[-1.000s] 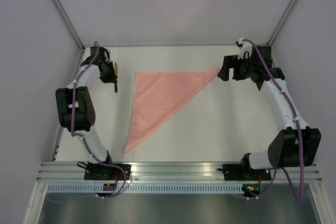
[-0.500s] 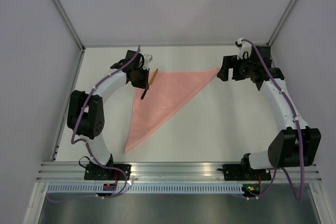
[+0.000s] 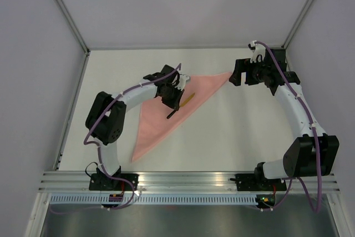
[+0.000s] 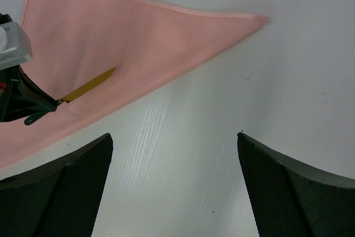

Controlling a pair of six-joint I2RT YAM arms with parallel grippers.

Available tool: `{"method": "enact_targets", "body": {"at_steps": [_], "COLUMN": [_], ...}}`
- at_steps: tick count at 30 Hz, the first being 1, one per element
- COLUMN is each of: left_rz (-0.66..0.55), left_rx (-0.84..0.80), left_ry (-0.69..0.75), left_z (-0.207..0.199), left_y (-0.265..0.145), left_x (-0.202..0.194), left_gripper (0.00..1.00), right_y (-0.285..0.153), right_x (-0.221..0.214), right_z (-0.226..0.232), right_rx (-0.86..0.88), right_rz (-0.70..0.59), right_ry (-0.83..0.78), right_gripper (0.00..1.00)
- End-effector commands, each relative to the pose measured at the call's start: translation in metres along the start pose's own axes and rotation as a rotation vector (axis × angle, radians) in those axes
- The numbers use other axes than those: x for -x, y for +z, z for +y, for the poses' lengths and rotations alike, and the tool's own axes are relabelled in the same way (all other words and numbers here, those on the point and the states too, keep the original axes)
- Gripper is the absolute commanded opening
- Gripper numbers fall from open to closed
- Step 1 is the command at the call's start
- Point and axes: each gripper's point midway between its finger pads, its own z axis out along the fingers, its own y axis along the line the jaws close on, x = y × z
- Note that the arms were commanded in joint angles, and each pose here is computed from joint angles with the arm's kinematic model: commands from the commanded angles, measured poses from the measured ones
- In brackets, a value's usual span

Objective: Fold the napkin, place the utensils inside, and roll it up
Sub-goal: Place the utensil onto the napkin

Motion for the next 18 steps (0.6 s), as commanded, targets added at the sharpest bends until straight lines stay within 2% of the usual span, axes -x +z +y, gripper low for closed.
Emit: {"method": "enact_targets", "body": {"at_steps": [1, 9, 18], "left_rz": [-0.028, -0.038, -0.007], "left_rx": [-0.049, -0.089, -0.09], "left_ry": [0.057, 0.052, 0.047], "left_z": [-0.013, -0.033, -0.033], "left_y": [0.008, 0.031, 0.043], "left_x": [0.013, 0.005, -0.008], "left_gripper": [0.02, 0.02, 0.02], "right_y": [-0.002, 0.0, 0.0], "right_x": [0.009, 0.007, 0.006], "right_z": [0.003, 0.002, 0.002], "right_rx": [-0.003, -0.005, -0.005], "right_rz": [-0.015, -0.008, -0.006], "right_ry": [-0.005, -0.003, -0.007], "right_gripper": [0.98, 0.98, 0.98]}}
